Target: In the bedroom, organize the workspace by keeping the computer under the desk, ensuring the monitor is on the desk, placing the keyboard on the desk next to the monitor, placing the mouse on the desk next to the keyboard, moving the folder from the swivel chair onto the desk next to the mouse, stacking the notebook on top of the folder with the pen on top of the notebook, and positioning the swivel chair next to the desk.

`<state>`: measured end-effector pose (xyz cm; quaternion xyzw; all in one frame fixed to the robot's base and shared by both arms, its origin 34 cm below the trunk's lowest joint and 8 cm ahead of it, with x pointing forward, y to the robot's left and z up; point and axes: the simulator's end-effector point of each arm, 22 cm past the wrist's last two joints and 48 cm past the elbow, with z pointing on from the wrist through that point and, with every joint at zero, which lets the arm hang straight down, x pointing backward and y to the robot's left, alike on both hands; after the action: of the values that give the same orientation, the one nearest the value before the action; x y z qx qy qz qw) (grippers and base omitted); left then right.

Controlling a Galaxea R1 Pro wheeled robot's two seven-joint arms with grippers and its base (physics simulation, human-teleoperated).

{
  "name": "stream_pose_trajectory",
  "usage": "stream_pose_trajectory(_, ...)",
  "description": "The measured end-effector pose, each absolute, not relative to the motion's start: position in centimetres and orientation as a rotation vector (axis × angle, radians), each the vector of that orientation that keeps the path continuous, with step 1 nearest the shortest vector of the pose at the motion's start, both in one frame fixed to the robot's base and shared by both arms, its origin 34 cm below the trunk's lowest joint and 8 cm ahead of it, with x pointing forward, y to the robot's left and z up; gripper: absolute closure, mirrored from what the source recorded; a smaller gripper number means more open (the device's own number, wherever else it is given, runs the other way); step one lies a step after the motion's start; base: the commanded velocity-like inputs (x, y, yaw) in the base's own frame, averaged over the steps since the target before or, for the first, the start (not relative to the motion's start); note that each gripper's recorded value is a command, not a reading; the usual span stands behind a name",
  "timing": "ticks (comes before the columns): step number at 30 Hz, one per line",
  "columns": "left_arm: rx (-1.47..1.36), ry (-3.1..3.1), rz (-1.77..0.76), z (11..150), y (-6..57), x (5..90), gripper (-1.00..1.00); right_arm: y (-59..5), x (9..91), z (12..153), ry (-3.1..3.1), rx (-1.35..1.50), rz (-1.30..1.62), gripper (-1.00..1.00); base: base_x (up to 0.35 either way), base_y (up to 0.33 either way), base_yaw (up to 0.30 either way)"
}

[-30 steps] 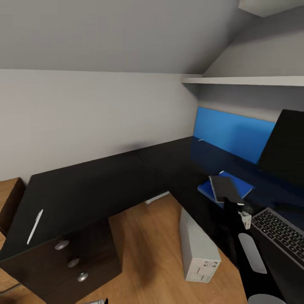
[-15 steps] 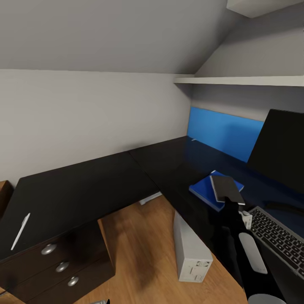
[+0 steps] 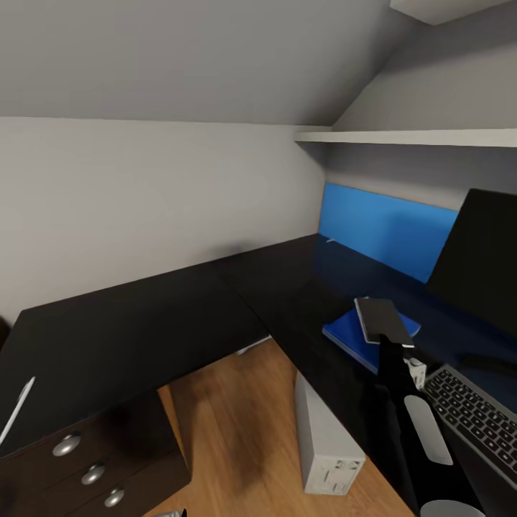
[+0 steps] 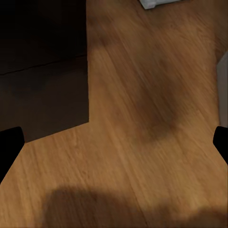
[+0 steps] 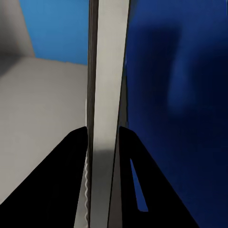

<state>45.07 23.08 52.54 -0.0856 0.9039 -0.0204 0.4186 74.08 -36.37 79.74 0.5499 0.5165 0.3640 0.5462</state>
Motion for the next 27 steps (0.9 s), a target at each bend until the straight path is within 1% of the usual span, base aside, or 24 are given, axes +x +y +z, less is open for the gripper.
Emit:
stream_pose_trajectory(10, -0.216, 2.268, -0.050, 52.50, 23.12, 45.06, -1.00, -36.28, 74.09, 79.66, 1.225, 1.305, 0.865, 1.00, 0.029, 0.000, 0.000)
stream_pose_trajectory(15, -0.215, 2.279, -0.045, 52.12, 23.27, 44.65, -1.00, -36.24, 74.07, 79.57, 1.227, 1.308, 0.863, 1.00, 0.143, 0.000, 0.000)
stream_pose_trajectory(25, -0.214, 2.281, -0.044, 52.03, 23.28, 44.57, -1.00, -36.35, 74.06, 79.50, 1.229, 1.308, 0.857, 1.00, 0.017, 0.000, 0.000)
stream_pose_trajectory(26, -0.214, 2.281, -0.044, 52.03, 23.28, 44.56, -1.00, -36.35, 74.05, 79.46, 1.230, 1.309, 0.857, -1.00, 0.003, 0.000, 0.000)
stream_pose_trajectory(27, -0.214, 2.281, -0.044, 52.04, 23.27, 44.58, -1.00, -36.37, 74.03, 79.37, 1.232, 1.313, 0.855, -1.00, 0.001, 0.000, 0.000)
